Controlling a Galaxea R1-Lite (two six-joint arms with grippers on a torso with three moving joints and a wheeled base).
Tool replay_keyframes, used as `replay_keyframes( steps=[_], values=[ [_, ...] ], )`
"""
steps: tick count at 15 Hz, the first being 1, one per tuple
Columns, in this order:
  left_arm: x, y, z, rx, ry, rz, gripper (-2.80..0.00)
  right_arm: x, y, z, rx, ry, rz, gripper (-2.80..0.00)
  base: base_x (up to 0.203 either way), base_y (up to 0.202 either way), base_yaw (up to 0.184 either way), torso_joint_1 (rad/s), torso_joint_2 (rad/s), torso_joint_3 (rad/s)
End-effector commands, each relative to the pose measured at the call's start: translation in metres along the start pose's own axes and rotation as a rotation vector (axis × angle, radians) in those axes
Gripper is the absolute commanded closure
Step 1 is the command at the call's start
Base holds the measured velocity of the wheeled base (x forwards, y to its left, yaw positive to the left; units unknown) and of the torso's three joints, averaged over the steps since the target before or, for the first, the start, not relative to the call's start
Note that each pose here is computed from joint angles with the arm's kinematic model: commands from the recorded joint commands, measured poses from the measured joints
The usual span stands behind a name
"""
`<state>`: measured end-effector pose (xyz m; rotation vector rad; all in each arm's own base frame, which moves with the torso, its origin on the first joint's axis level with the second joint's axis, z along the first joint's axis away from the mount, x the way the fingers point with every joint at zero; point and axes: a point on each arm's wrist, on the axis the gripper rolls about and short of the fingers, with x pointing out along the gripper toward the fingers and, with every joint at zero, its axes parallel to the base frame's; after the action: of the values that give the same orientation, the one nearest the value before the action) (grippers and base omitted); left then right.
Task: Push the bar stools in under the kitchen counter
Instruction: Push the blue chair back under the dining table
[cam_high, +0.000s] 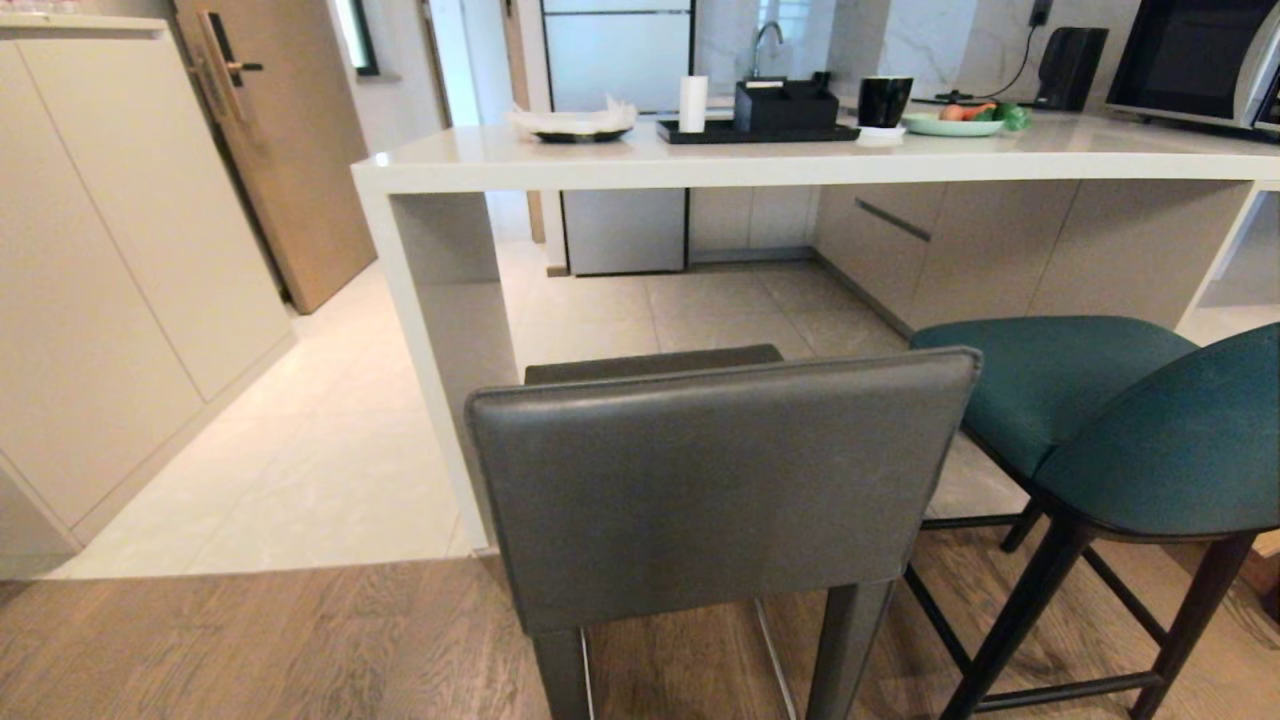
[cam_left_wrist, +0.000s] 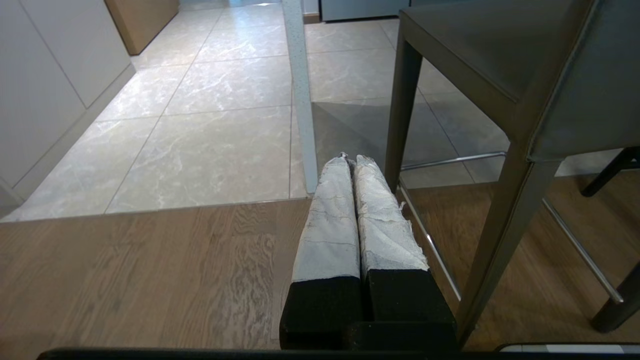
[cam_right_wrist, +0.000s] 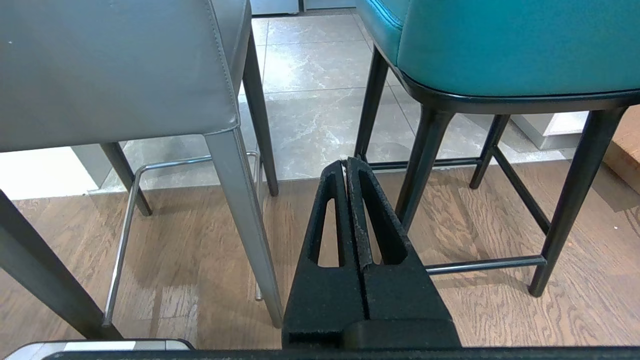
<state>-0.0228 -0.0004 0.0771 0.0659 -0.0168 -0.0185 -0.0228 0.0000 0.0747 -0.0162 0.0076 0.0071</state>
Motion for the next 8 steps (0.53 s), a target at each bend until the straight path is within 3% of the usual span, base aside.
replay_keyframes(
  steps=[1, 4, 6, 8],
  values=[
    [0.0012, -0.0002, -0.0042, -0.002, 0.016, 0.001, 0.0, 0.0001, 0.0, -0.0003, 0.001, 0.0, 0.001, 0.0, 0.0, 0.0, 0.0, 0.0, 0.0, 0.0],
    [0.0012, -0.0002, -0.0042, -0.009, 0.016, 0.003, 0.0, 0.0001, 0.0, -0.0004, 0.005, 0.002, -0.001, 0.0, 0.0, 0.0, 0.0, 0.0, 0.0, 0.0],
    [0.0006, 0.0001, -0.0023, -0.055, 0.016, 0.008, 0.0, 0.0001, 0.0, -0.0004, 0.006, 0.002, -0.001, 0.0, 0.0, 0.0, 0.0, 0.0, 0.0, 0.0],
    [-0.0005, -0.0001, -0.003, -0.03, 0.048, 0.002, 0.0, 0.0001, 0.0, -0.0004, 0.009, 0.002, -0.001, 0.0, 0.0, 0.0, 0.0, 0.0, 0.0, 0.0]
  ],
)
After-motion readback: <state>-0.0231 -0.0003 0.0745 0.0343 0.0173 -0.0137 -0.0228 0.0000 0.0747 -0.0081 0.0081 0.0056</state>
